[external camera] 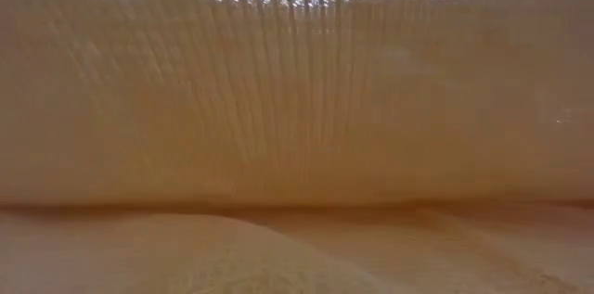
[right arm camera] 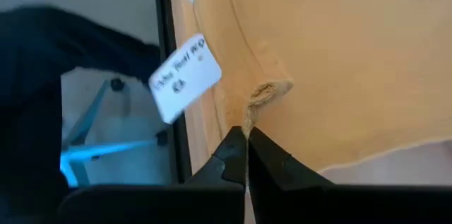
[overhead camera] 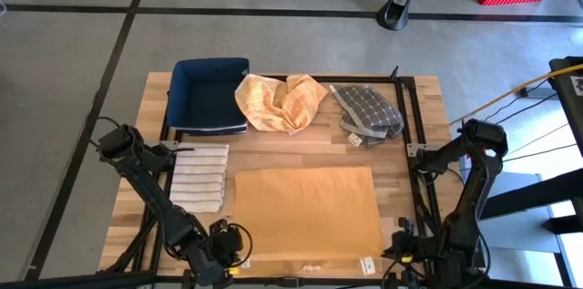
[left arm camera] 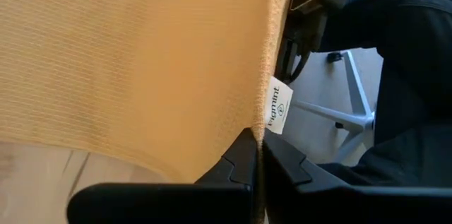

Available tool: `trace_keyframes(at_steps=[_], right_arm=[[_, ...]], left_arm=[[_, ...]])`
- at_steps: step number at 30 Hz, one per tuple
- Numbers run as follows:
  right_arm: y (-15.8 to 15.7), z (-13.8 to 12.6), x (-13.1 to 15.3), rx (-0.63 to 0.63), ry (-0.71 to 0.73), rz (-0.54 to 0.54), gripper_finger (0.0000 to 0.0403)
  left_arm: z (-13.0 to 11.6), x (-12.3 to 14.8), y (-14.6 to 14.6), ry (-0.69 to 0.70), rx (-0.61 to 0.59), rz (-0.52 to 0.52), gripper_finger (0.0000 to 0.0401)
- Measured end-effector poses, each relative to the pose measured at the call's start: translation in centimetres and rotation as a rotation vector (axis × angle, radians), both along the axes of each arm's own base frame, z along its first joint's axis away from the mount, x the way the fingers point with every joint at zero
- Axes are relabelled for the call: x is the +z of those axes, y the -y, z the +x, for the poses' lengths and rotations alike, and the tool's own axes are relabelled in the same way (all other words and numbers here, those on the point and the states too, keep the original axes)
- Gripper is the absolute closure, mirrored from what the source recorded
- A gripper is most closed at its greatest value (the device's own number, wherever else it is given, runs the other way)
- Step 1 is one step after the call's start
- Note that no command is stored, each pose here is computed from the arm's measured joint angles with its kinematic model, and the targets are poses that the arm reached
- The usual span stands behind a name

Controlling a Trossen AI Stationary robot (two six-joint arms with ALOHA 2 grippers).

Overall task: Fold towel
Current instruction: Fold the orange towel

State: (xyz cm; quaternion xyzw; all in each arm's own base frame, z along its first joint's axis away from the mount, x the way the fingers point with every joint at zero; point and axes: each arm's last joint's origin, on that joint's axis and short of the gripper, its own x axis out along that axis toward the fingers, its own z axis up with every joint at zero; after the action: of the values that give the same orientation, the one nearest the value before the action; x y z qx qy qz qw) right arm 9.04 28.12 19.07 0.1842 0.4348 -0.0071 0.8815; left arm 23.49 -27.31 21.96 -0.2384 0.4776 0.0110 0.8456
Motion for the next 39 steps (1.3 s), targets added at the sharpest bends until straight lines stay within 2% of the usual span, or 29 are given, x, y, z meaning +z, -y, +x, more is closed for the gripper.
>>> trace_keyframes(at_steps=[6,13,17,24,30,34,39], right_arm=[[-0.8,0.1,-1.3,0.024,-0.063,0.016,0.0398],[-1.4,0.1,-1.3,0.043,-0.088,0.078,0.0390],[-1.8,0.1,-1.2,0.065,-0.117,0.131,0.0352],[-2.2,0.2,-1.0,0.091,-0.167,0.192,0.0272],[-2.3,0.1,-1.1,0.119,-0.223,0.209,0.0243],[-2.0,1.0,-1.1,0.100,-0.183,0.183,0.0243],[-1.0,3.3,-0.9,0.118,-0.042,0.047,0.0244]], left_arm=[[0.0,0.0,0.0,0.001,0.001,0.002,0.0396],[0.1,0.0,0.0,0.002,-0.005,0.004,0.0395],[0.0,-0.1,0.0,-0.026,-0.020,-0.016,0.0383],[-0.3,-0.3,-0.1,-0.101,0.003,-0.051,0.0311],[0.0,0.0,0.0,-0.117,-0.023,-0.114,0.0278],[0.5,-0.1,-0.4,-0.041,0.018,-0.044,0.0276],[1.8,-1.4,-1.2,0.028,0.059,0.109,0.0276]])
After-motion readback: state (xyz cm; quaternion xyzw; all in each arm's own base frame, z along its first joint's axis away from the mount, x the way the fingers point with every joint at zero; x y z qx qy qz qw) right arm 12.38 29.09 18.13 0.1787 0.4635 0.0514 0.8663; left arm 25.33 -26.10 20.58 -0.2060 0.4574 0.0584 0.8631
